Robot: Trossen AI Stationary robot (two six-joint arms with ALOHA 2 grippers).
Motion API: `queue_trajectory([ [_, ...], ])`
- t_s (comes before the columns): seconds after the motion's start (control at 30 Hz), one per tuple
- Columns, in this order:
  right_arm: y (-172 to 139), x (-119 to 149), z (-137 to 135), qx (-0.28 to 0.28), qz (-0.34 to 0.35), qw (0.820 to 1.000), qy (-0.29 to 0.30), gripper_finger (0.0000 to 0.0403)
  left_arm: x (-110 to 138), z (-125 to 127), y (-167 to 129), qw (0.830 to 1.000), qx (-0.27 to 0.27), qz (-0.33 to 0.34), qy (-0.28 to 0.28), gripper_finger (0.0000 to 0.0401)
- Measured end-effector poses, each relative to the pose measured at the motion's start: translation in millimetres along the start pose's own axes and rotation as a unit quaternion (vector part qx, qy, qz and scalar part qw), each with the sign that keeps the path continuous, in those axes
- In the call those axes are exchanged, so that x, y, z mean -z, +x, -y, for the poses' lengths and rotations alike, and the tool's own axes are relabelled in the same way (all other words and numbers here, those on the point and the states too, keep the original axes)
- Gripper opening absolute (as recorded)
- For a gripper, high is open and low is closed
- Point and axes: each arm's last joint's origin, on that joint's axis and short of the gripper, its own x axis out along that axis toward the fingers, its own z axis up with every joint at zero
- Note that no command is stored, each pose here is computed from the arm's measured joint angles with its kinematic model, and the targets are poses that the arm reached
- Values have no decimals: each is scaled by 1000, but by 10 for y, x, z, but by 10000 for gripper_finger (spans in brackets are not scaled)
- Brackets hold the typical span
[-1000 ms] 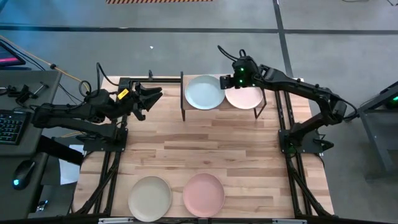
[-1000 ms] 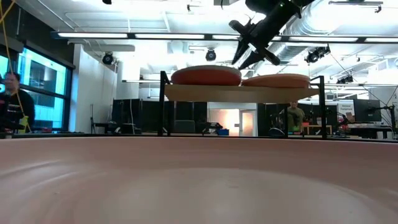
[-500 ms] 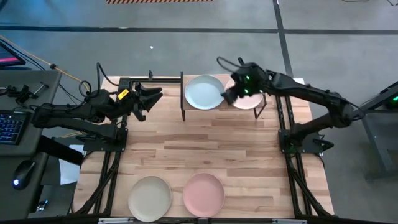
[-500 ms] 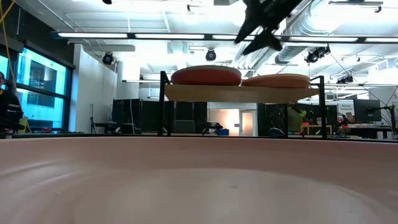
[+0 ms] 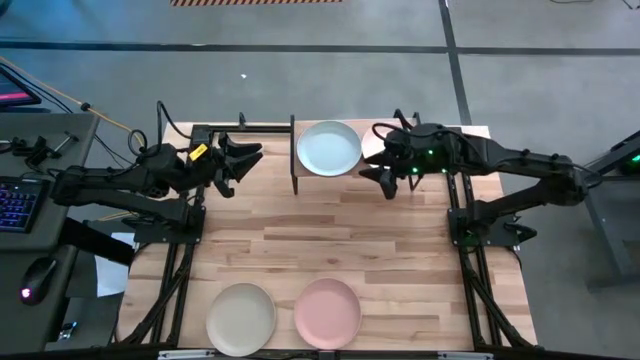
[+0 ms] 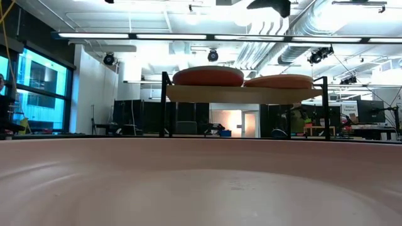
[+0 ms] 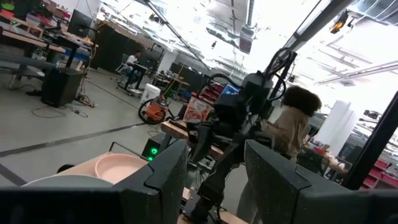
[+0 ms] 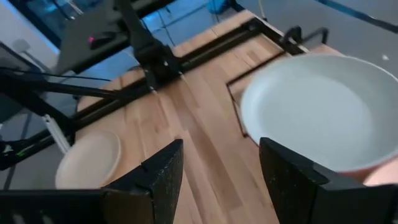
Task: Place and stack plates onto a shelf
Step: Stack the pink plate into the blue plate
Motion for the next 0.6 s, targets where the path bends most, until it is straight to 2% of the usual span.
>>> queue_trajectory([
  [0.23,1,-12,-18,-16,4,1000,-2,193,0,0,0,1000,0,0,0,152],
  [0.37,19,56,-91,-37,-25,999,7,193,-1,0,0,1000,0,0,5,152],
  [0.47,142,323,-241,-64,-66,996,12,193,-1,0,0,1000,0,0,7,152],
  [0.6,342,932,-424,-105,-137,983,56,193,0,0,0,1000,0,0,4,152],
])
